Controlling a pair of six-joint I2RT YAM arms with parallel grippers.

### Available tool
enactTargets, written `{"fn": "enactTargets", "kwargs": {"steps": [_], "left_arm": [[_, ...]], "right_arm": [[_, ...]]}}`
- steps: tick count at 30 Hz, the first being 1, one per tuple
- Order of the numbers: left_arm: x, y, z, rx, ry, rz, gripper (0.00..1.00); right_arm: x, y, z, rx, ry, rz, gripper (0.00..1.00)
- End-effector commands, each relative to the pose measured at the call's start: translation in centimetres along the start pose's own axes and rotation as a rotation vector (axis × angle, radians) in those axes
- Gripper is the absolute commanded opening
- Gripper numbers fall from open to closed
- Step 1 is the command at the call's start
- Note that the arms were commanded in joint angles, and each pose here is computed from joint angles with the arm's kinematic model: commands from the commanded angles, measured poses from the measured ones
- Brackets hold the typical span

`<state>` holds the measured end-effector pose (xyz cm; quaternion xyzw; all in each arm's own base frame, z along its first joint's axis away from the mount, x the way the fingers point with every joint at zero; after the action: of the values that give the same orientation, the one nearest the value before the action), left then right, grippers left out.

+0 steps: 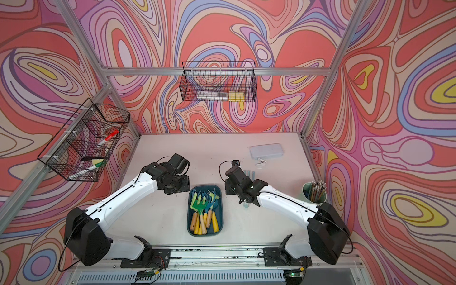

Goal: Take the hand rake out of the storage box
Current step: Place the rake at the center of the board, then pick up the rake from the storage box.

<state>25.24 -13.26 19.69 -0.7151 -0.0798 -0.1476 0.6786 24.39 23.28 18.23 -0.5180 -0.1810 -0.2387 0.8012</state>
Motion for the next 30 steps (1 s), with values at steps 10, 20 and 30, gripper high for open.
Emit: {"fn": "enactTargets", "kwargs": {"steps": [10, 20, 30], "left_arm": [[2.7, -1.8, 1.6, -0.005, -0.073, -0.067, 0.62], [3.1, -2.3, 1.9, -0.011, -0.085, -0.081, 0.62], [3.1, -2.8, 2.1, -0.022, -0.084, -0.102, 0.63]], "right_arm": [[-10.5, -0.1, 7.8, 0.141, -0.082, 0.248, 0.45], [-14.3, 1.8, 8.6, 0.153, -0.075, 0.327, 0.46], [-15.2, 3.2, 8.6, 0.111, -0.036, 0.35, 0.31]]}}
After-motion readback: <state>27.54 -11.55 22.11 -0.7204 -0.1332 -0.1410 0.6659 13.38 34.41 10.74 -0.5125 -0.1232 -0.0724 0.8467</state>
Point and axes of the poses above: each gripper's point midway between its finger pads, its own y axis out along the fingers, its own z axis along the line the jaws close on, x = y × z, the point moved 6 cm from there along -y, back along the fingers, and after that the axes turned 15 degrees about y, right-handed, at the moved point
